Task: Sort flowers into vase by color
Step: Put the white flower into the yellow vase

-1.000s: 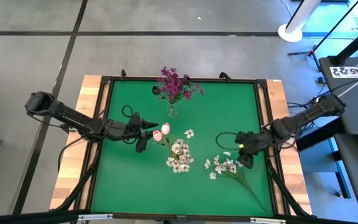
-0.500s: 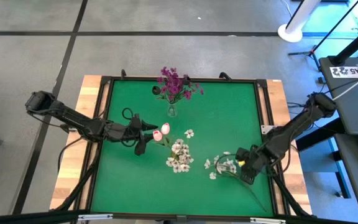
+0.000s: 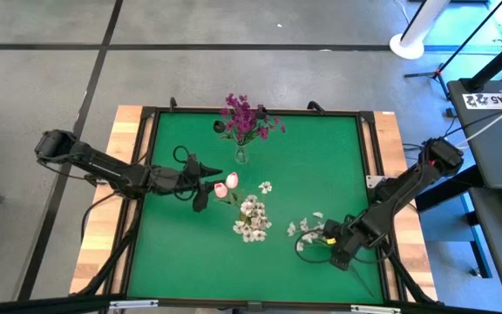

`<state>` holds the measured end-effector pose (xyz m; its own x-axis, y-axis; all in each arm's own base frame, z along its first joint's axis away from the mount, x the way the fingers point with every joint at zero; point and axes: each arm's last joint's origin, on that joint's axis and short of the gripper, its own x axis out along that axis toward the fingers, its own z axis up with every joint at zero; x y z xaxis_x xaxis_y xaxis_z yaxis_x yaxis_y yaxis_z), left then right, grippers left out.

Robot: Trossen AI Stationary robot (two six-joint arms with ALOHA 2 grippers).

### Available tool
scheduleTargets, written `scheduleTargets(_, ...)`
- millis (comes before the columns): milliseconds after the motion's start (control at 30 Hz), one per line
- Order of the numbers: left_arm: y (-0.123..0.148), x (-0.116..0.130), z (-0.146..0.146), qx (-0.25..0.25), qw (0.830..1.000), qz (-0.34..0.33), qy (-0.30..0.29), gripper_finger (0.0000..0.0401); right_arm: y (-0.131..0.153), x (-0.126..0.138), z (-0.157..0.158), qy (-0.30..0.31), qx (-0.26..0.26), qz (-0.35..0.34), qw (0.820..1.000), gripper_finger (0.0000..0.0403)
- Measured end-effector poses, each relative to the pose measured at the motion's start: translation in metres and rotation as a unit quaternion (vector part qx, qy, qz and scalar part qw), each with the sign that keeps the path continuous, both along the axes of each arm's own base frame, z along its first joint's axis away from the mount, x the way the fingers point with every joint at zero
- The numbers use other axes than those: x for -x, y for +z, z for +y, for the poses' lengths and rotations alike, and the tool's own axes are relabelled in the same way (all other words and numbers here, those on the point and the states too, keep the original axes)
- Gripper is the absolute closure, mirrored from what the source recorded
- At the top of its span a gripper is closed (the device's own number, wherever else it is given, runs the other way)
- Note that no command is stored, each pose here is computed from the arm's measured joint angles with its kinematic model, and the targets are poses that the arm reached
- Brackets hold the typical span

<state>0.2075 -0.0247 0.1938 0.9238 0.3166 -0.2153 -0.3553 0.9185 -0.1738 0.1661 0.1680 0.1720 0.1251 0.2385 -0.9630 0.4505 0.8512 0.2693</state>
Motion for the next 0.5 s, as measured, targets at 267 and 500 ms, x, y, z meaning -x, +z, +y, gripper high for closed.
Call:
scheduleTargets(267, -0.007, -0.004, 0.0, -0.001, 1.0, 0.014, 0.0, 0.0234, -0.006, 0.0, -0.002, -0.024, 0.024, 0.019, 0.999, 0.0201)
scheduleTargets(500, -0.016, -0.011, -0.001, -0.018, 0.999, 0.027, -0.002, 0.0234, -0.008, 0.006, -0.007, -0.068, 0.053, 0.053, 0.995, 0.0201)
